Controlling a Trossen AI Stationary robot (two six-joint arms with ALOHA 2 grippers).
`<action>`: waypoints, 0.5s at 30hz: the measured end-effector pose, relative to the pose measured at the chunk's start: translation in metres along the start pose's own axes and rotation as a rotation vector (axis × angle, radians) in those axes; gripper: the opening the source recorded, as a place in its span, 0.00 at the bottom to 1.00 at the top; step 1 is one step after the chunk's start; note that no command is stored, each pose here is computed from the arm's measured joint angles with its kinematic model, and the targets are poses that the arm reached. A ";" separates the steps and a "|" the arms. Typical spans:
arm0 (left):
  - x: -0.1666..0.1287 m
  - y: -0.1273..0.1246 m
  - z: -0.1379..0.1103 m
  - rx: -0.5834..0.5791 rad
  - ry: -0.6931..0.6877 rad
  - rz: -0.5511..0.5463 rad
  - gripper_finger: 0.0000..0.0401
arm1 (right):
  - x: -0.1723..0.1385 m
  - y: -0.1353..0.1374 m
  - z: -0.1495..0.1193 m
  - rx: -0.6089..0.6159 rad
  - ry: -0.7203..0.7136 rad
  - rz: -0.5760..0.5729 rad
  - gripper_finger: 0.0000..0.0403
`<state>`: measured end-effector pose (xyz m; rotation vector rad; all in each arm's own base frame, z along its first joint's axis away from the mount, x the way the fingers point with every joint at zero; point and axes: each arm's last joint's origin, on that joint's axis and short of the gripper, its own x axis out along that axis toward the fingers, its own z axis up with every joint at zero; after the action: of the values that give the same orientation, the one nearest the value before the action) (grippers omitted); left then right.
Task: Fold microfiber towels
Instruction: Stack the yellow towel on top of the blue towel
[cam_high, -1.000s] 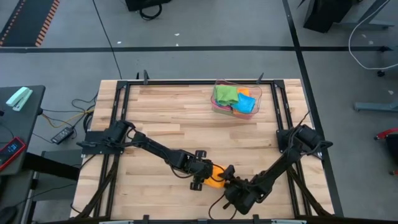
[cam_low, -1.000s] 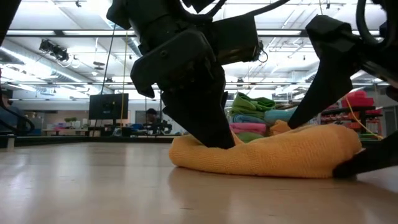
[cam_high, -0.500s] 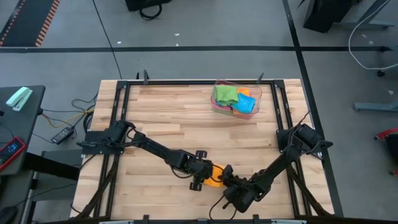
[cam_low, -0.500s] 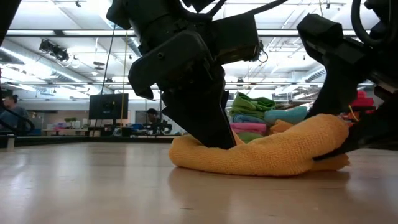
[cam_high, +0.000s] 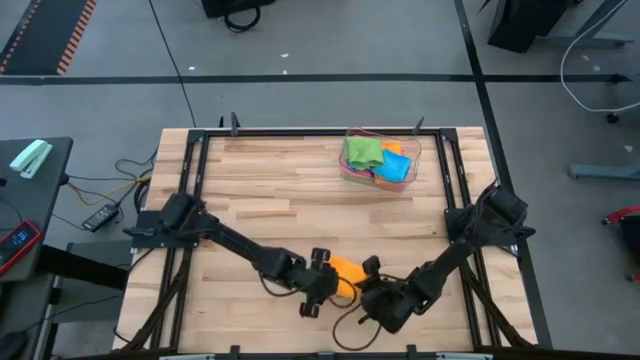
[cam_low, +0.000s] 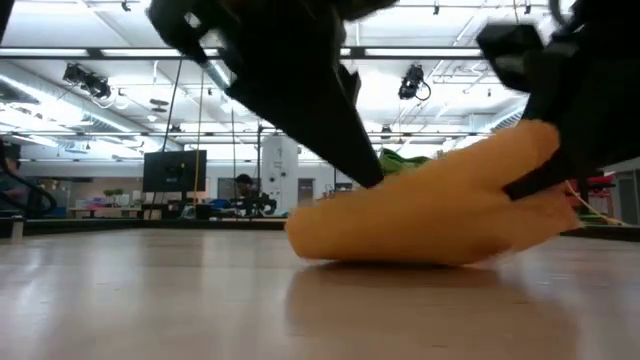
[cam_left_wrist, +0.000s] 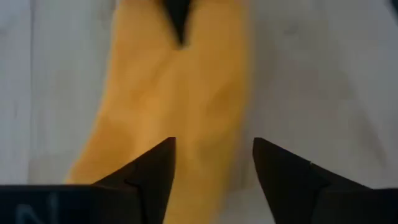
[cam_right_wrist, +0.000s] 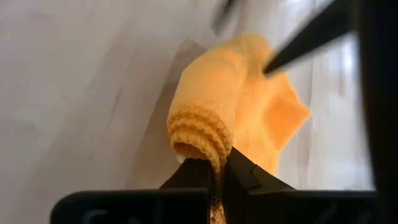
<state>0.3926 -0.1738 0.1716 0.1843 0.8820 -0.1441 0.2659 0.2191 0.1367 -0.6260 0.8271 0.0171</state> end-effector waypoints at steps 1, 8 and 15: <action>-0.001 -0.004 0.001 0.005 -0.011 -0.002 0.57 | 0.000 -0.002 0.000 0.028 0.007 0.010 0.03; -0.004 -0.017 0.003 -0.010 -0.089 0.129 0.80 | -0.012 -0.010 0.007 0.184 -0.036 0.027 0.03; 0.007 -0.021 0.002 -0.013 -0.117 0.149 0.85 | -0.010 -0.017 0.008 0.290 -0.035 0.023 0.03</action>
<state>0.3943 -0.1952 0.1658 0.2263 0.7495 -0.0099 0.2686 0.2118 0.1566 -0.3417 0.7850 -0.0696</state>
